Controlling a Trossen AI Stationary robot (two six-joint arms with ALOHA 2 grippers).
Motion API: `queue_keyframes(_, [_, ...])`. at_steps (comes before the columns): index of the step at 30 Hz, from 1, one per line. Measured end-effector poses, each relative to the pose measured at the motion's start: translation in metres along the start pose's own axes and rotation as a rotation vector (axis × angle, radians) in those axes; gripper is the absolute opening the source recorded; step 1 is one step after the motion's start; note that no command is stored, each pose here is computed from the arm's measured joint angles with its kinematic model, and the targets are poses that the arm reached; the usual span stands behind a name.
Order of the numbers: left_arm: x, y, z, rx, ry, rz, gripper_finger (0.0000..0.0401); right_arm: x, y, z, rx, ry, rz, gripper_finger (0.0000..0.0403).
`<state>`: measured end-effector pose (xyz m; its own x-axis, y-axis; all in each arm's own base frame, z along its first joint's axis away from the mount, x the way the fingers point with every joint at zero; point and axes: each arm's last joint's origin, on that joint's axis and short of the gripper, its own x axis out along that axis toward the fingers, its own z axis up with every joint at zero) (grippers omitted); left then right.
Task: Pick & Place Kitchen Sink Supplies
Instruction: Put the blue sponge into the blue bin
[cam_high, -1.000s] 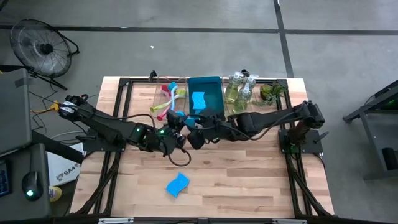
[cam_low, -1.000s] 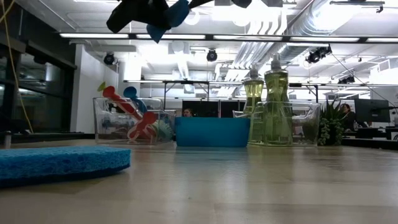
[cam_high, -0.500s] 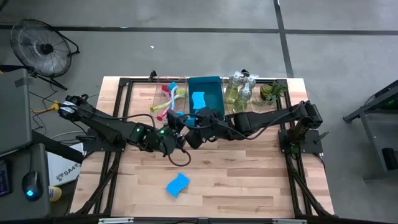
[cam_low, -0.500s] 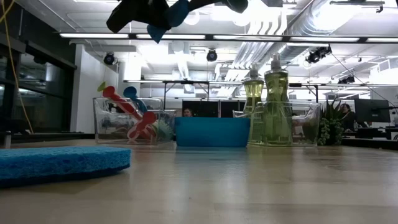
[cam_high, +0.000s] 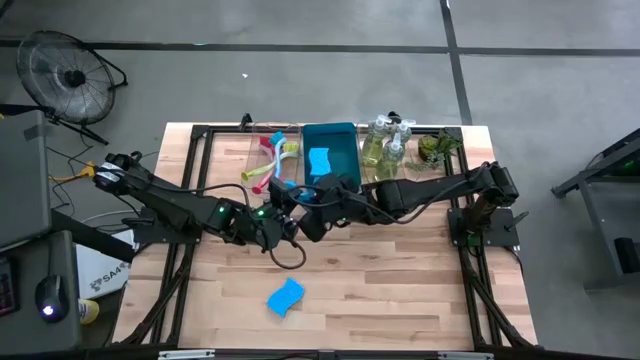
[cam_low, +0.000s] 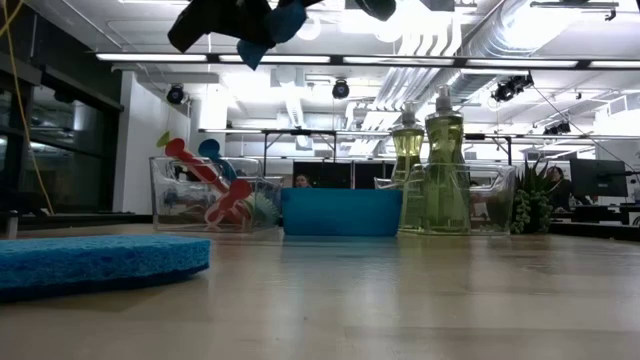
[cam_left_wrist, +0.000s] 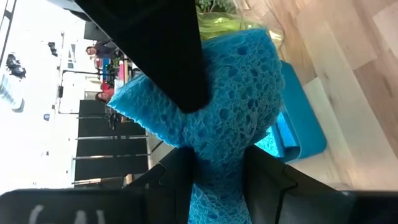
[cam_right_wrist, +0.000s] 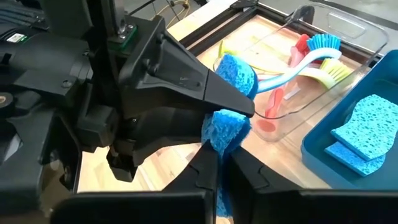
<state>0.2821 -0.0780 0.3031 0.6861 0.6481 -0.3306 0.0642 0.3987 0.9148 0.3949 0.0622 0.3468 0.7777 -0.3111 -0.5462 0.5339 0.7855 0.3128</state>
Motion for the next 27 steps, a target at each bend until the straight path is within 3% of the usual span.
queue_keyframes(9, [0.0, -0.001, 0.001, 0.001, -0.023, -0.025, 0.0121, 0.0, 0.0, -0.001, -0.009, 0.017, 0.007, 0.0007])
queue_keyframes(20, [-0.003, 0.004, -0.001, -0.013, -0.029, -0.018, 0.0242, -0.006, -0.003, 0.001, -0.017, 0.021, -0.01, 0.0003])
queue_keyframes(27, [-0.01, 0.011, -0.013, 0.019, 0.014, 0.0, 0.0266, -0.018, -0.011, 0.002, -0.043, 0.028, -0.083, 0.0002])
